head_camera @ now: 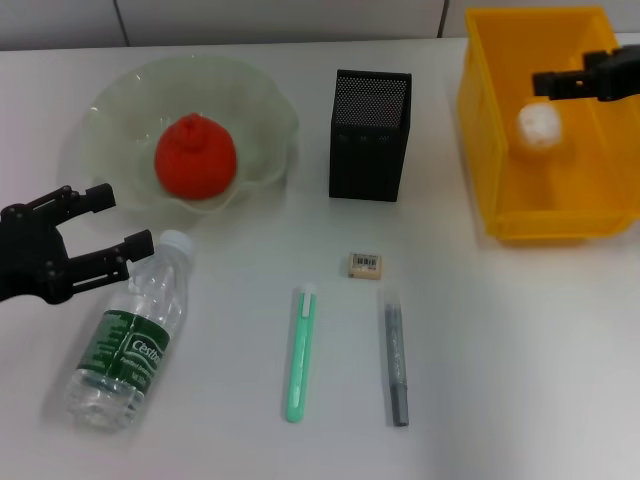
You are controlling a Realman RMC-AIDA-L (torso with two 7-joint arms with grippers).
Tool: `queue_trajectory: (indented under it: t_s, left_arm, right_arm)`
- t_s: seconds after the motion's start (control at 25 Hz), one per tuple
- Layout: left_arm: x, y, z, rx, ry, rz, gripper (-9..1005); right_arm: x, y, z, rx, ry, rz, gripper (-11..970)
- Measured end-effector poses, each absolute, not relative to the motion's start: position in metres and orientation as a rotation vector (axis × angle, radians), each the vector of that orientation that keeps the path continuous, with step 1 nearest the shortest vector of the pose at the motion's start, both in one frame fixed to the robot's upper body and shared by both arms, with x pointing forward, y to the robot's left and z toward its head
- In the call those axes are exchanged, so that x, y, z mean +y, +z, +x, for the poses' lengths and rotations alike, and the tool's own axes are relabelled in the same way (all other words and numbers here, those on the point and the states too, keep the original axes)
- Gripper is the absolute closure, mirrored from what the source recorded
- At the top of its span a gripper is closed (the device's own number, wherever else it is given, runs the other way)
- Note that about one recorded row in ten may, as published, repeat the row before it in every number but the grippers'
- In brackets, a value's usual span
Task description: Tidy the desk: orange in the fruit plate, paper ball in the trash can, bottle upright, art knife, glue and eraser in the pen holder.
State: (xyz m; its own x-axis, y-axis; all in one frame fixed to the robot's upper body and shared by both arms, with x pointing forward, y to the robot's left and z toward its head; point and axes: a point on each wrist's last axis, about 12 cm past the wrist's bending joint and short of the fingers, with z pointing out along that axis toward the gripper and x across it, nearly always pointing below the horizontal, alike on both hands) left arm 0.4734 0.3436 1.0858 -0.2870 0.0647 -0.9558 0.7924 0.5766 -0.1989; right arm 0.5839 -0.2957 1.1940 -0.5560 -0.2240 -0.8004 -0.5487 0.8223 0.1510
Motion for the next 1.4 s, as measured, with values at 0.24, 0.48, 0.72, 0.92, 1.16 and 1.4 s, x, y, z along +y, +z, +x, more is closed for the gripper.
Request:
queue_trajectory:
  t_s: [0.24, 0.48, 0.72, 0.92, 1.16, 1.4]
  left_arm:
    - [0.340, 1.112, 0.478, 1.854, -0.860, 0.770, 144]
    - [0.326, 1.137, 0.481, 1.943, -0.822, 0.806, 144]
    - [0.303, 1.145, 0.493, 2.191, -0.595, 0.715, 146]
    - [0.275, 1.145, 0.500, 2.353, -0.412, 0.641, 149]
    - [0.241, 1.139, 0.507, 2.434, -0.290, 0.632, 154]
    - [0.231, 1.138, 0.513, 2.455, -0.257, 0.607, 153]
  right_arm:
    - [-0.305, 1.184, 0.546, 1.869, 0.642, -0.717, 117]
    - [-0.299, 1.156, 0.505, 1.647, 0.842, -0.936, 118]
    - [-0.292, 1.119, 0.485, 1.587, 0.974, -1.018, 118]
    - [-0.287, 1.100, 0.474, 1.539, 0.982, -1.090, 118]
    - [-0.283, 1.085, 0.471, 1.588, 1.005, -1.118, 117]
    - [-0.280, 1.078, 0.473, 1.615, 1.013, -1.106, 117]
